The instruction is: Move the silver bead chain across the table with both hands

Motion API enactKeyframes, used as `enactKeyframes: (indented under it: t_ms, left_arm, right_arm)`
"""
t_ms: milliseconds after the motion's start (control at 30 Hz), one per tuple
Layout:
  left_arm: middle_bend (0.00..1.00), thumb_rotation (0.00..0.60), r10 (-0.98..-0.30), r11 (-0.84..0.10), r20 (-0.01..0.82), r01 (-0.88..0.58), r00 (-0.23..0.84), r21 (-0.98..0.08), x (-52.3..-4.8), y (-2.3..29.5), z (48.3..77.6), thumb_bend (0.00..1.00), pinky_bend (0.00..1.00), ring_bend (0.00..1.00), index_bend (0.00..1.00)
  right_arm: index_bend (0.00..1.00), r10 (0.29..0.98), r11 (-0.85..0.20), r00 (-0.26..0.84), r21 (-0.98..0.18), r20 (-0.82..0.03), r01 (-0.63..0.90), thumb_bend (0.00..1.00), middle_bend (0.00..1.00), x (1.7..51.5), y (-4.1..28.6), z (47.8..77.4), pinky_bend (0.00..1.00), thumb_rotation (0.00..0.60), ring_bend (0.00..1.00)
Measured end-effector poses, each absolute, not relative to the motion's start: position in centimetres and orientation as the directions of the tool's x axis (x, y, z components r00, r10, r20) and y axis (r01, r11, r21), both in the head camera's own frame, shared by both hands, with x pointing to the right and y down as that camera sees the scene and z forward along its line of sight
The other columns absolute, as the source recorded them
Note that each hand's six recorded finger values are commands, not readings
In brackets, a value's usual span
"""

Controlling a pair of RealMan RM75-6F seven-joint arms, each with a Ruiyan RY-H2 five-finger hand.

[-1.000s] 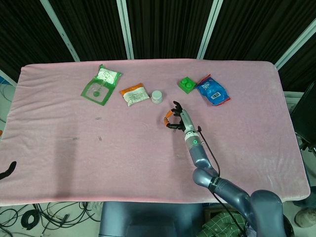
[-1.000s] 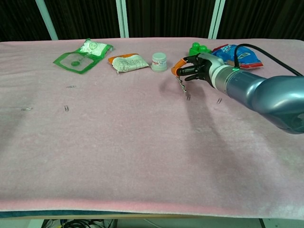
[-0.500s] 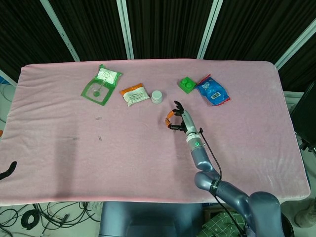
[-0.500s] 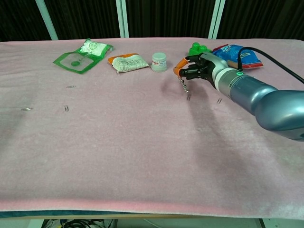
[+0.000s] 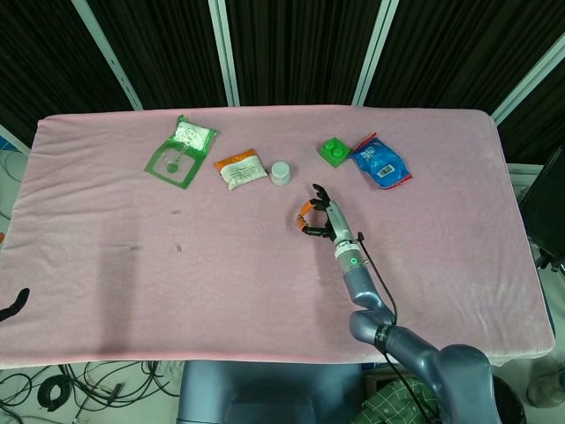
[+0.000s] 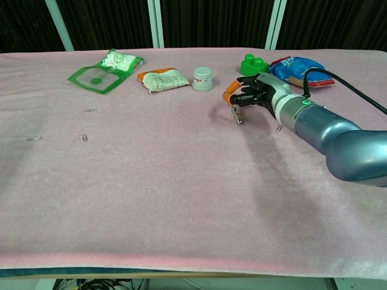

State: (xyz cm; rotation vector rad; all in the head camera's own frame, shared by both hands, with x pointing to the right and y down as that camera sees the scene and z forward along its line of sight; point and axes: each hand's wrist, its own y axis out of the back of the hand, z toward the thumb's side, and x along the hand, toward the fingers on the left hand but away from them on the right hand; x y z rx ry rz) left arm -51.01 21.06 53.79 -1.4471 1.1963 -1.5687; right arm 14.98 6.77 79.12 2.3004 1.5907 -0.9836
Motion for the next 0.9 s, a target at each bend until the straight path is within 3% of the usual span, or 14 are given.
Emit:
enactKeyframes:
  t_ms: [533,900]
  left_arm:
    - [0.02,0.6,-0.921,-0.347,0.359,-0.1,-0.152,-0.932,-51.0,21.0,53.8,0.26,0.0,0.0,0.05]
    - [0.02,0.6,-0.922,-0.345,0.358,-0.103,-0.146,-0.933,-50.9,21.1,53.7,0.26,0.0,0.0,0.05]
  right_arm:
    - [0.66,0.789,-0.445,0.253,-0.235,-0.56,0.864,0.4,0.0,15.1,6.0,77.5,0.17,0.6,0.04]
    - [0.66,0.772,-0.49,0.265,-0.276,-0.577,0.827,0.4,0.0,18.0,8.1,75.9,0.17,0.6,0.04]
